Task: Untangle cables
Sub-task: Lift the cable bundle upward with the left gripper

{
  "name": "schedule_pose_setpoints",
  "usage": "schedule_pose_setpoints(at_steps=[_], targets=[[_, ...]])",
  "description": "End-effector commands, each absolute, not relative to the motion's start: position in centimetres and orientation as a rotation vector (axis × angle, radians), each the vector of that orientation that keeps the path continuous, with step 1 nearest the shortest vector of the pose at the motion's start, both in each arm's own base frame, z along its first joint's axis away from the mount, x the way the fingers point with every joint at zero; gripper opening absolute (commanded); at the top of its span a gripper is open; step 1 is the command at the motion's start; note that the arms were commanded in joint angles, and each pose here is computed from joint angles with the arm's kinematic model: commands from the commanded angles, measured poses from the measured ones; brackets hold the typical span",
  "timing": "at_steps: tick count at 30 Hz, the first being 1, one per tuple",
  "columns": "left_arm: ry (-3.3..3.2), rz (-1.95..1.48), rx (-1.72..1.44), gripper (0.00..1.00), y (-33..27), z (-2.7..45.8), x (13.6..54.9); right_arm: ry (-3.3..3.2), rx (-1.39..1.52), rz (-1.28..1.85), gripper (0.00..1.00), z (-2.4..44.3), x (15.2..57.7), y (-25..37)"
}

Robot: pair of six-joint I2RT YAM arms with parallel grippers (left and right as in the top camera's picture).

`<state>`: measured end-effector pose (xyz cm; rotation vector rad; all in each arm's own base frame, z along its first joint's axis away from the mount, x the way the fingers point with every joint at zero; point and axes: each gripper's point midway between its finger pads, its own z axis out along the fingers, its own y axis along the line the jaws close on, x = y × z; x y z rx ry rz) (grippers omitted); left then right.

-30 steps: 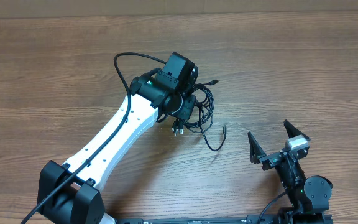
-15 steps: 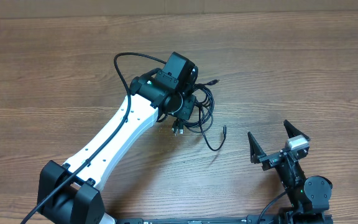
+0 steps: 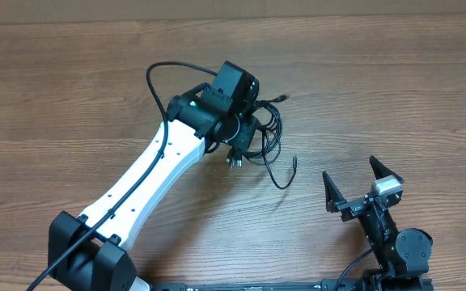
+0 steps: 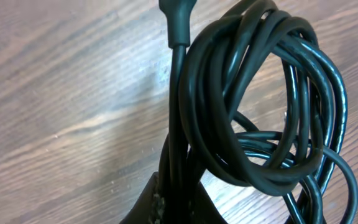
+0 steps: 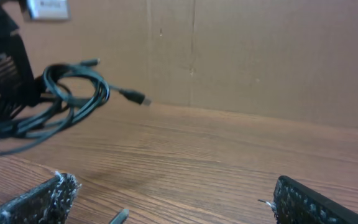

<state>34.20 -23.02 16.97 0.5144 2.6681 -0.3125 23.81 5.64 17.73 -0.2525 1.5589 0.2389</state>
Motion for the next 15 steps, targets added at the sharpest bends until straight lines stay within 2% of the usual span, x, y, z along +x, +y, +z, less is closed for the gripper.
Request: schedule_pose_setpoints(at_steps=[1, 15], targets=[[2.59, -0.298, 0.496, 0.04, -22.7, 19.8, 36.0, 1.563, -0.243, 0.231, 1.0, 17.4, 23.9, 5.5], [2.604, -0.277, 0.421, 0.04, -20.4, 20.9, 37.0, 1.563, -0.243, 0.231, 1.0, 17.4, 23.9, 5.5]])
